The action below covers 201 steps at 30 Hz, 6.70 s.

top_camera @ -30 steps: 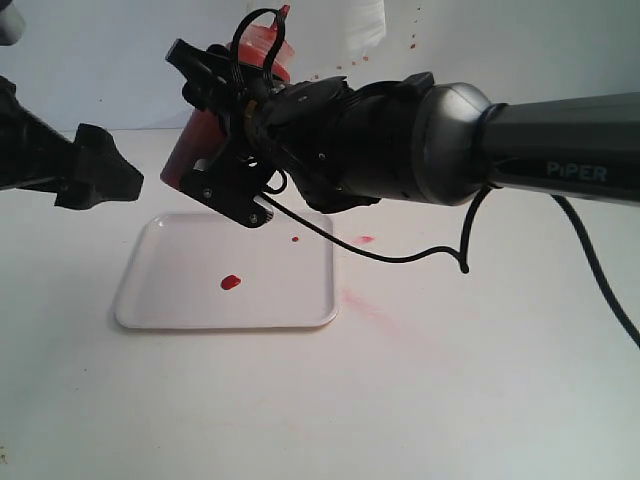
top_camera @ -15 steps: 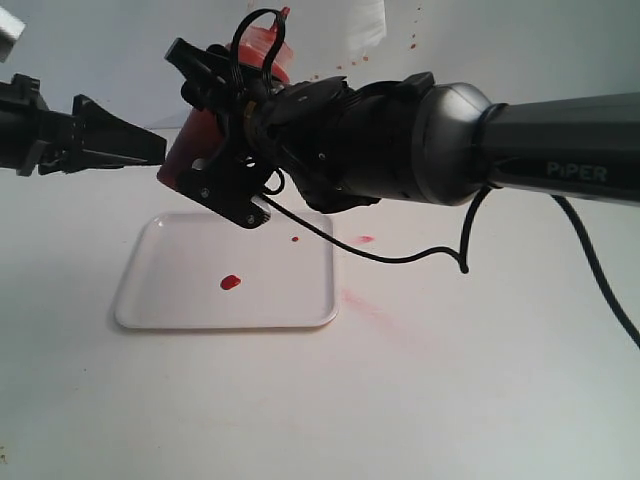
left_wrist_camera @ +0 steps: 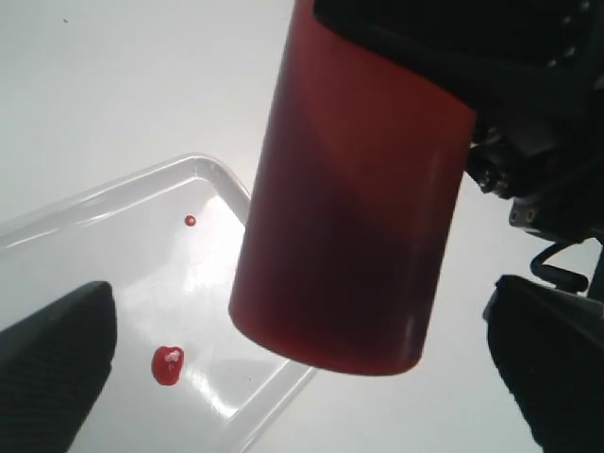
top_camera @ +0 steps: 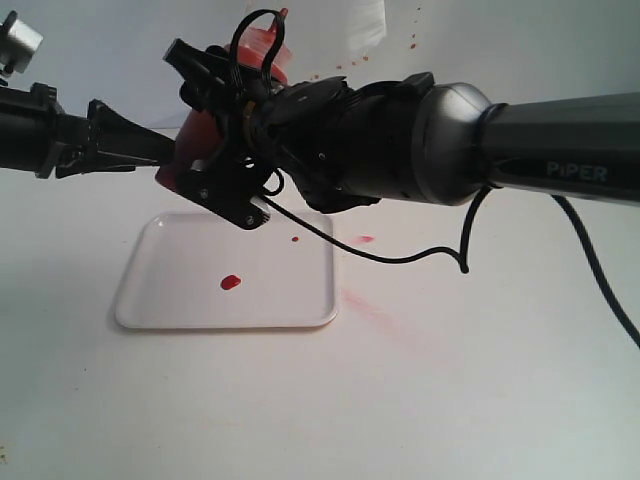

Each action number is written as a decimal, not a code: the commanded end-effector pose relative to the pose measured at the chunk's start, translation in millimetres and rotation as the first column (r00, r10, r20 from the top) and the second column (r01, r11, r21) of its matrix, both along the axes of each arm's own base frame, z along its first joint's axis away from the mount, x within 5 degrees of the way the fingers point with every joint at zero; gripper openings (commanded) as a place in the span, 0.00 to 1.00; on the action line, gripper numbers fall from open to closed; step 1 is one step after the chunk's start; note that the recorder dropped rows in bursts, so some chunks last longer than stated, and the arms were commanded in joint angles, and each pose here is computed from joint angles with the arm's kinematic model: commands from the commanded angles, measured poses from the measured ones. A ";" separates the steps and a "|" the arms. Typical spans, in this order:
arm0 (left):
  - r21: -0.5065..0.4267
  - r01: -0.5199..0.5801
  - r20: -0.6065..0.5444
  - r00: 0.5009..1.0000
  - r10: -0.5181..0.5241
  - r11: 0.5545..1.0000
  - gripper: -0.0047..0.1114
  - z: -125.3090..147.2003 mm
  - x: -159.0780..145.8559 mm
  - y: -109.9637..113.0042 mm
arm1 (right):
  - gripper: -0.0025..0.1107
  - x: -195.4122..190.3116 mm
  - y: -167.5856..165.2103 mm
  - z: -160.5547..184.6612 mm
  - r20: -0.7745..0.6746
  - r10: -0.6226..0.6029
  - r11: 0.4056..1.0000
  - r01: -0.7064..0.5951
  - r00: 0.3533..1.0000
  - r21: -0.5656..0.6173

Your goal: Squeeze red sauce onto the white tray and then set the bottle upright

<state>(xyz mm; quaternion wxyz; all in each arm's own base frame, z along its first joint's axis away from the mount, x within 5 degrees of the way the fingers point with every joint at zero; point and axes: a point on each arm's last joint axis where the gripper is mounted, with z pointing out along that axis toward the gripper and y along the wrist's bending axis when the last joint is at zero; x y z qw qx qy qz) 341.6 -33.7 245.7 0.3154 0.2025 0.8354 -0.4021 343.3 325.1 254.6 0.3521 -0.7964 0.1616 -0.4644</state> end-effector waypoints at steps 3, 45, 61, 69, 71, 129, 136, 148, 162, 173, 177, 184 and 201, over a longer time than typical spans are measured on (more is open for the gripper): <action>-0.034 -0.002 -0.002 1.000 0.002 0.999 0.94 -3.0 4.6 -1.5 | 0.02 -2.0 -0.4 13.7 0.021 0.010 1.000 -0.011 1.000 0.027; -0.027 0.032 -0.038 0.999 -0.033 0.999 0.41 -21.8 11.2 -26.1 | 0.02 -11.0 11.7 9.9 -0.027 0.170 0.985 -0.169 0.985 0.026; -0.135 0.052 0.000 0.999 -0.052 0.990 0.05 -12.4 11.1 -30.7 | 0.35 -15.0 16.1 8.6 -0.094 0.202 0.974 -0.190 0.975 0.122; -0.161 0.045 0.030 0.999 -0.040 0.986 0.04 -9.3 13.0 -31.3 | 0.70 -17.5 18.5 7.9 -0.172 0.203 0.958 -0.159 0.964 0.239; -0.166 0.041 0.029 0.999 -0.037 0.985 0.04 -9.0 13.2 -31.3 | 0.71 -18.5 19.5 7.6 -0.177 0.217 0.955 -0.171 0.960 0.242; -0.239 -0.014 0.397 0.911 0.111 0.971 0.04 14.4 23.9 24.9 | 0.65 51.9 -45.2 -25.5 -0.567 0.801 -0.435 0.837 0.192 -0.332; -0.192 0.015 0.400 0.914 0.064 0.981 0.04 10.2 21.3 23.9 | 0.65 59.3 -46.5 -46.2 -0.542 0.831 -0.374 0.849 0.128 -0.373; -0.064 0.100 0.371 0.926 -0.069 0.993 0.04 -1.3 13.7 22.3 | 0.65 59.7 -35.4 -29.4 -0.374 0.914 -0.225 0.964 0.159 -0.142; 0.026 0.068 0.432 0.899 -0.073 0.997 0.04 -21.2 8.6 23.8 | 0.65 39.7 -9.5 -38.5 -0.455 0.885 -0.150 0.985 0.093 -0.090; 0.062 0.004 0.474 0.880 -0.033 0.998 0.07 -29.2 9.2 26.4 | 0.65 40.1 -3.8 -60.3 -0.460 0.886 -0.133 0.983 0.062 -0.125; 0.075 -0.008 0.477 0.878 -0.029 0.997 0.07 -30.0 10.2 27.4 | 0.65 40.0 -3.8 -60.0 -0.459 0.886 -0.132 0.983 0.061 -0.124; 0.086 -0.020 0.476 0.879 -0.024 0.996 0.07 -30.8 10.9 28.3 | 0.66 32.6 -9.2 -47.6 -0.590 0.807 0.014 0.998 0.029 0.068; 0.119 0.007 0.475 0.878 -0.063 0.993 0.07 -33.1 9.1 27.9 | 0.80 13.6 -2.4 -12.0 -0.643 0.757 0.135 0.935 0.116 0.327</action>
